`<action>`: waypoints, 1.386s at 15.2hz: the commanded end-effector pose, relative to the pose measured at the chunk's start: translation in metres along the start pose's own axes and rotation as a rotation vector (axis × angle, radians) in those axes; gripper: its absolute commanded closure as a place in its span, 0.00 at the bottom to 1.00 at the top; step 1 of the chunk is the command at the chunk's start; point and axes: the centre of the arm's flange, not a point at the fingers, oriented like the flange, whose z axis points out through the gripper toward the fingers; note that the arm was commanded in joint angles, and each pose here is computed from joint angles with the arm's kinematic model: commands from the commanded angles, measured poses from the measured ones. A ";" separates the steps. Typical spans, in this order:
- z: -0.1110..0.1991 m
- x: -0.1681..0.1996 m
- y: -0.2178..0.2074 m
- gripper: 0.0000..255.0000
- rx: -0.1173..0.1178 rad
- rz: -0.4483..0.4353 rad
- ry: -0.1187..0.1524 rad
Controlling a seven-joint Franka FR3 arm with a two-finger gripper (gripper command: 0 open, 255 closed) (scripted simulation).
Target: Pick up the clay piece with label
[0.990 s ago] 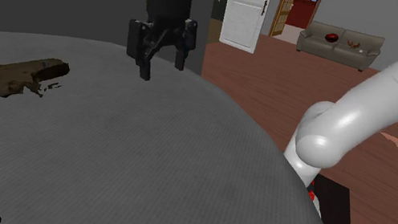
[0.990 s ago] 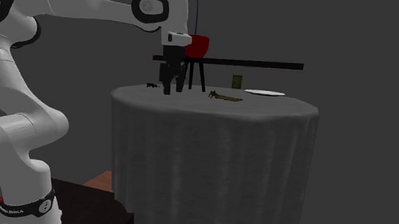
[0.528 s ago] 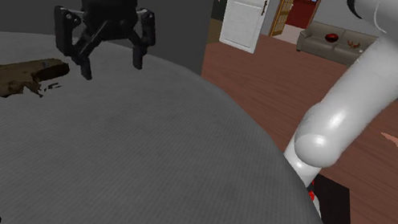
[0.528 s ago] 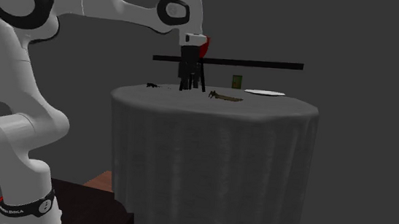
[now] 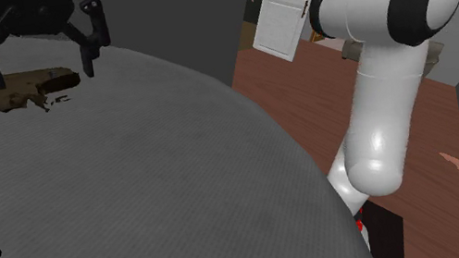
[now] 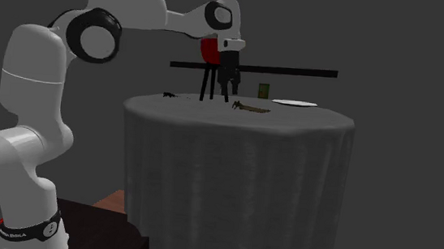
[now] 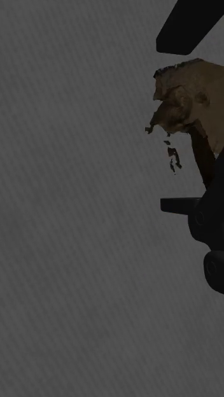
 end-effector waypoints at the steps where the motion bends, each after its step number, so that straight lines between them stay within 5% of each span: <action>1: 0.001 0.007 -0.027 0.00 -0.006 0.026 0.015; 11: 0.040 0.004 -0.036 0.00 -0.007 0.033 0.019; 12: 0.040 0.005 -0.036 1.00 -0.007 0.033 0.019; 21: 0.040 0.004 -0.036 1.00 -0.007 0.033 0.019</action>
